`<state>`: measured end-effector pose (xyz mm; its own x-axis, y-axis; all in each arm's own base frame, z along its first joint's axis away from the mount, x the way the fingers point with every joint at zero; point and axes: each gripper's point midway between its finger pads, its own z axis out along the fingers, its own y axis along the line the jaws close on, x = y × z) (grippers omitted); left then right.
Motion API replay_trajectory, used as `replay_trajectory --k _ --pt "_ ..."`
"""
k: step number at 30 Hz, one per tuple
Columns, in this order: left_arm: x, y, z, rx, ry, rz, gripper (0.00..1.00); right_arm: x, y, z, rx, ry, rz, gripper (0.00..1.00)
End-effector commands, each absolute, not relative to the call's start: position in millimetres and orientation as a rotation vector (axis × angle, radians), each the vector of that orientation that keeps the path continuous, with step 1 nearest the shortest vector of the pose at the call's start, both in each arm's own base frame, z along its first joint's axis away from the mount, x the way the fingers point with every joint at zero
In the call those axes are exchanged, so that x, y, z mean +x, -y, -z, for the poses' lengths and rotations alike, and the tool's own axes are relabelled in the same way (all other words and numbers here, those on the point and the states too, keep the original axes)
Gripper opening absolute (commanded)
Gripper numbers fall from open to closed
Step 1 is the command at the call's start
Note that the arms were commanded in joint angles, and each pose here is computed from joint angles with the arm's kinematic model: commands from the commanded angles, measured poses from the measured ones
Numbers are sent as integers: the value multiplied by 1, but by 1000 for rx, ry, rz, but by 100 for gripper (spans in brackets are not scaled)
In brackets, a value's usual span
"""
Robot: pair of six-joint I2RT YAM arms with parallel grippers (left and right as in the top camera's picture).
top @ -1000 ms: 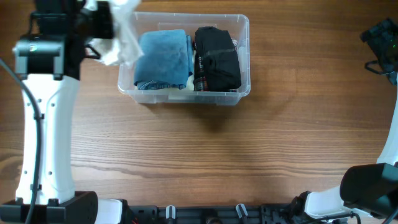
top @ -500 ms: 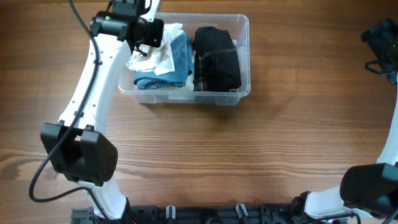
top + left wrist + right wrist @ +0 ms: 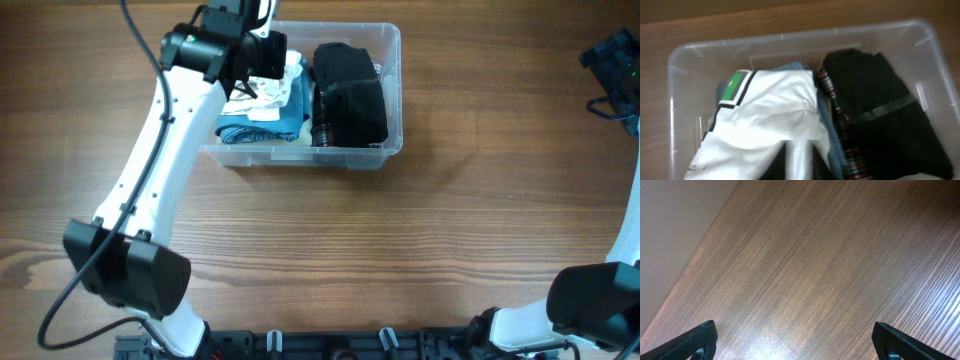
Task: Pack container
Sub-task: 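Place the white t-shirt on top of the sweater with the left gripper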
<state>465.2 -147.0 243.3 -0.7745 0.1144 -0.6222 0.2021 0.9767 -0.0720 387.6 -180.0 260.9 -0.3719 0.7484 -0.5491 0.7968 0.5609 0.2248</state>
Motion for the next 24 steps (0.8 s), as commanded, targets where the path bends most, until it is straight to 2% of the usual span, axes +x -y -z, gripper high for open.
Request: replay_trajectory --k 1,5,10,14,18,24 --pt "465 133 -251 -59 -2478 294 4 389 178 -258 1247 -2184 94 100" --pt "452 125 -211 -103 -2641 278 4 389 178 -258 1248 -2183 94 100" --pt "454 119 -178 -140 -2733 260 4 389 178 -258 1248 -2183 94 100" --pt "437 117 -151 -151 -2858 233 4 389 178 -258 1248 -2183 94 100" --pt "411 140 -132 -102 -2973 270 4 389 178 -258 1248 -2183 94 100" --pt "383 173 -68 -90 -3032 268 4 389 178 -258 1248 -2183 94 100"
